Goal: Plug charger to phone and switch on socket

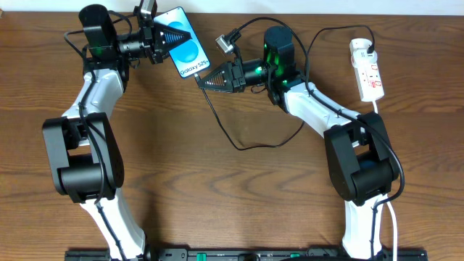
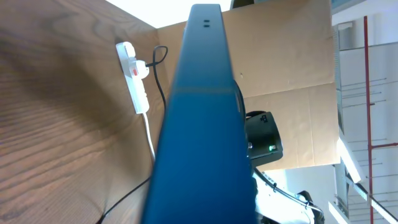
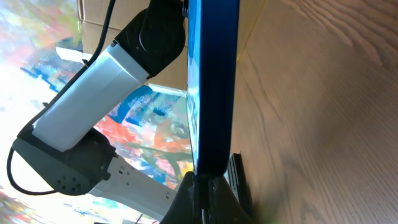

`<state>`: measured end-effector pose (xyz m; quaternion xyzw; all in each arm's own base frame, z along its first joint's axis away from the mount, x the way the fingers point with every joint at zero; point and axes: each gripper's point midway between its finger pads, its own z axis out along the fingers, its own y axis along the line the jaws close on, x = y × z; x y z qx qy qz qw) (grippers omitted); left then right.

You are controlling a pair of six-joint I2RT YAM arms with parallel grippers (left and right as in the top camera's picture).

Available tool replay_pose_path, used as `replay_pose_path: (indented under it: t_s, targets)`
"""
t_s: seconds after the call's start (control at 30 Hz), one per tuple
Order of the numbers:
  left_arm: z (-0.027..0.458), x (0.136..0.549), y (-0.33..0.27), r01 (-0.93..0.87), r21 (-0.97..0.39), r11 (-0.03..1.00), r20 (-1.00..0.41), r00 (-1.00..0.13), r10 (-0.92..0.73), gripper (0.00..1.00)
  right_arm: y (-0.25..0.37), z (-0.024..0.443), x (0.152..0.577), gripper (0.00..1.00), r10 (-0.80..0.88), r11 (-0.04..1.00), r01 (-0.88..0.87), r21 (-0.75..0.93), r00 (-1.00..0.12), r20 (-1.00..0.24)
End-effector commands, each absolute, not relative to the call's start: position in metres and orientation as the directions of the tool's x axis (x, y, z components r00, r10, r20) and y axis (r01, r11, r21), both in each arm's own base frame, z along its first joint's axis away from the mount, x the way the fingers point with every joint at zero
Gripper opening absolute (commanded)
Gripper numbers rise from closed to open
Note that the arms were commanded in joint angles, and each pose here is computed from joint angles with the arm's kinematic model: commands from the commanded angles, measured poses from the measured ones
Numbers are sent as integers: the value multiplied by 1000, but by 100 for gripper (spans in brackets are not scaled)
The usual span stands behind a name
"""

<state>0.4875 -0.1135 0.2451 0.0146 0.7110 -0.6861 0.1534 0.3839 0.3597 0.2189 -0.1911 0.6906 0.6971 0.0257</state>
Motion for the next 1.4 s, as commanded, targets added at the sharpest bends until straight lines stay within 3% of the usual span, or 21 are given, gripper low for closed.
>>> replay_pose_path:
  t_s: [0.0, 1.37]
  targets:
    - [260, 479, -113, 291, -955, 58, -296, -940, -167, 7, 354, 218, 393, 1, -197, -38, -322, 946, -926, -323]
    - [260, 477, -120, 300, -952, 55, -305, -940, -154, 7, 354, 218, 397, 1, -179, -29, -323, 946, -929, -323]
